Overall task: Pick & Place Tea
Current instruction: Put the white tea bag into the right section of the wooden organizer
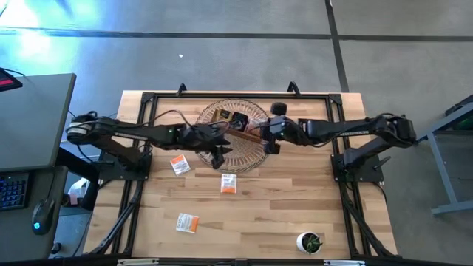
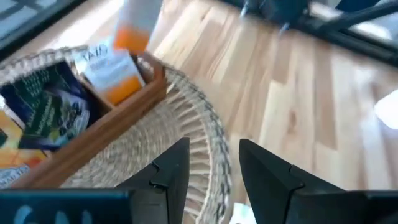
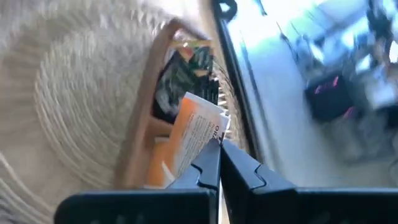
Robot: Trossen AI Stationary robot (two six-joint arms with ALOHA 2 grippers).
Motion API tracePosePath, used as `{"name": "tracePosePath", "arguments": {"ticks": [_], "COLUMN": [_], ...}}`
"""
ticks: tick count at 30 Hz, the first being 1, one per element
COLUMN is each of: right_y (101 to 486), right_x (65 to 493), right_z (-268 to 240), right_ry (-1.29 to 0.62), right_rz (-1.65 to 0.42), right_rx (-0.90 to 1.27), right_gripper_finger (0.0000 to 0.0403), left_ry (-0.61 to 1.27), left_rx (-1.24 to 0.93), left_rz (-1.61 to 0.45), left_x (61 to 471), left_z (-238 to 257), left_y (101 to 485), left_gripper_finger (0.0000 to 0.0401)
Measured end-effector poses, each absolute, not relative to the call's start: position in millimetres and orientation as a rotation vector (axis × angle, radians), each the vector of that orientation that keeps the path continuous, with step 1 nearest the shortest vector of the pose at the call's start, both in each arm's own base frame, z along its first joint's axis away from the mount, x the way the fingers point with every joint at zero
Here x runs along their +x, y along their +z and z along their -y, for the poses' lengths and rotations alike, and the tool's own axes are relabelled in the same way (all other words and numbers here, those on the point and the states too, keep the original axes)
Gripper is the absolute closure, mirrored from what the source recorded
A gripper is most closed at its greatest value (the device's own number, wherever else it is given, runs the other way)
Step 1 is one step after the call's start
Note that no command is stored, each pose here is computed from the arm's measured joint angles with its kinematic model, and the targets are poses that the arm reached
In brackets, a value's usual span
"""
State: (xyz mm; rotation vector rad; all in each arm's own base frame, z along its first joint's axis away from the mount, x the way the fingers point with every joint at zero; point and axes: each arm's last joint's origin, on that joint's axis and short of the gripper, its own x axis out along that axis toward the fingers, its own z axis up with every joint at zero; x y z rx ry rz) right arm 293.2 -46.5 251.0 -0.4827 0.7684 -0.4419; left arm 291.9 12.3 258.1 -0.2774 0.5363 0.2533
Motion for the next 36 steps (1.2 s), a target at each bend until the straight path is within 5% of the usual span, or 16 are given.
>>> {"name": "tracePosePath", "arguments": {"ticks": [24,36], "right_y": [206,207], "right_x": [304,297], "right_z": [105,126], "right_ry": [-0.229,-0.204], "right_rz": [-0.949,-0.89], "right_rx": [-0.646,-0.519], "right_gripper_finger": [0.0389,0.0318], "left_ry": [0.228,0.224], "left_rx": [-0.263,-0.236], "left_rz": [-0.522,-0.526], "left_x": [288,288], "left_z": [-1,-1], "left_y": [264,264], "left_gripper_finger": [0.0263,0.0263]}}
